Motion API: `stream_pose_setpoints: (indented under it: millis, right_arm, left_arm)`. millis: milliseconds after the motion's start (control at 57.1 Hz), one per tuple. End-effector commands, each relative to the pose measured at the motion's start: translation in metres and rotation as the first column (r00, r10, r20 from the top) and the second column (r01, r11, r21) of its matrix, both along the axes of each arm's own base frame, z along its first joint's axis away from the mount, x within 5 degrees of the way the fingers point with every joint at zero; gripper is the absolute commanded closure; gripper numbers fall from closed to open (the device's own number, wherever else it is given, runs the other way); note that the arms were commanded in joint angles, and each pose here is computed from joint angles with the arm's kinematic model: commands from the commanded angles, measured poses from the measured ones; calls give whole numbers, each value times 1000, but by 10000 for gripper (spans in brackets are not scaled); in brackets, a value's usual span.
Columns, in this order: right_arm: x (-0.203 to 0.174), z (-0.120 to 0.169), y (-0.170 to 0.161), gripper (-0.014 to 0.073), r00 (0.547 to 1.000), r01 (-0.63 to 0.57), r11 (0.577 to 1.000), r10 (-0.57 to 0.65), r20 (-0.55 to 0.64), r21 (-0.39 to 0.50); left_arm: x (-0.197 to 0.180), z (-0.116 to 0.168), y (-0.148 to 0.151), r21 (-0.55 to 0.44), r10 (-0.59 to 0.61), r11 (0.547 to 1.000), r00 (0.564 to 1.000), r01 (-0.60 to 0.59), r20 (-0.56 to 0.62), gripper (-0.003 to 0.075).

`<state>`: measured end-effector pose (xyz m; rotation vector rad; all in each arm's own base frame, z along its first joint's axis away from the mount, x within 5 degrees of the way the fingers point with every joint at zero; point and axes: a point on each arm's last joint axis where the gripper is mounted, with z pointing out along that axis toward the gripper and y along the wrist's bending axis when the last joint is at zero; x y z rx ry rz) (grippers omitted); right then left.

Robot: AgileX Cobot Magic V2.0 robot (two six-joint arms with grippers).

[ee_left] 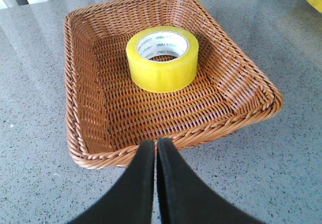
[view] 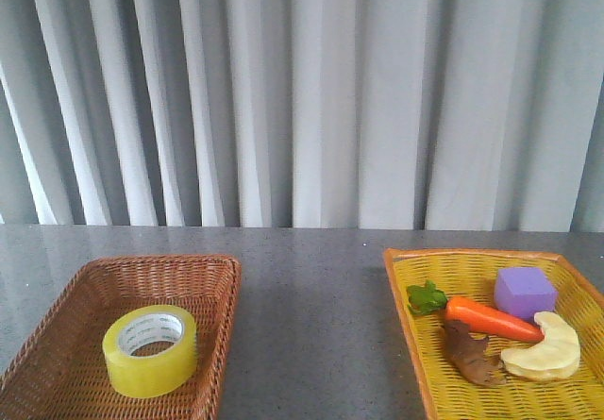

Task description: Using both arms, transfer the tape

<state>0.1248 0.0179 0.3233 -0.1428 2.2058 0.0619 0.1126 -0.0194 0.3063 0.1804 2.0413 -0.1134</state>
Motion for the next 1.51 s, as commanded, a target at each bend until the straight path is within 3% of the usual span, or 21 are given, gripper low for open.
stream_pose_setpoints:
  millis: [0, 245, 350, 508, 736, 946, 1489]
  right_arm:
    - [3, 13, -1, 602, 997, 0, 1000, -1, 81, 1]
    - [3, 13, -1, 602, 997, 0, 1000, -1, 81, 1]
    - [3, 13, -1, 602, 997, 1, 1000, -1, 81, -1]
    - [3, 13, -1, 602, 997, 1, 1000, -1, 81, 0]
    - [3, 13, -1, 602, 997, 1, 1000, -1, 81, 0]
    - [3, 13, -1, 602, 997, 0, 1000, -1, 81, 1]
    - [2, 12, -1, 602, 997, 1, 1000, -1, 72, 0]
  left_arm:
    - [3, 16, -1, -37, 10, 999, 995, -6, 100, 728]
    - [2, 15, 0, -30, 10, 1000, 995, -7, 101, 727]
    - [-7, 6, 2, -33, 11, 999, 986, -6, 167, 727]
    - [-30, -22, 6, -70, 32, 998, 931, -7, 363, 727]
    - [-53, -73, 11, -148, 79, 989, 866, -6, 494, 727]
    - [-58, -101, 15, -203, 163, 977, 859, -71, 486, 727]
    - [-58, -101, 15, -195, 163, 978, 863, -76, 478, 727]
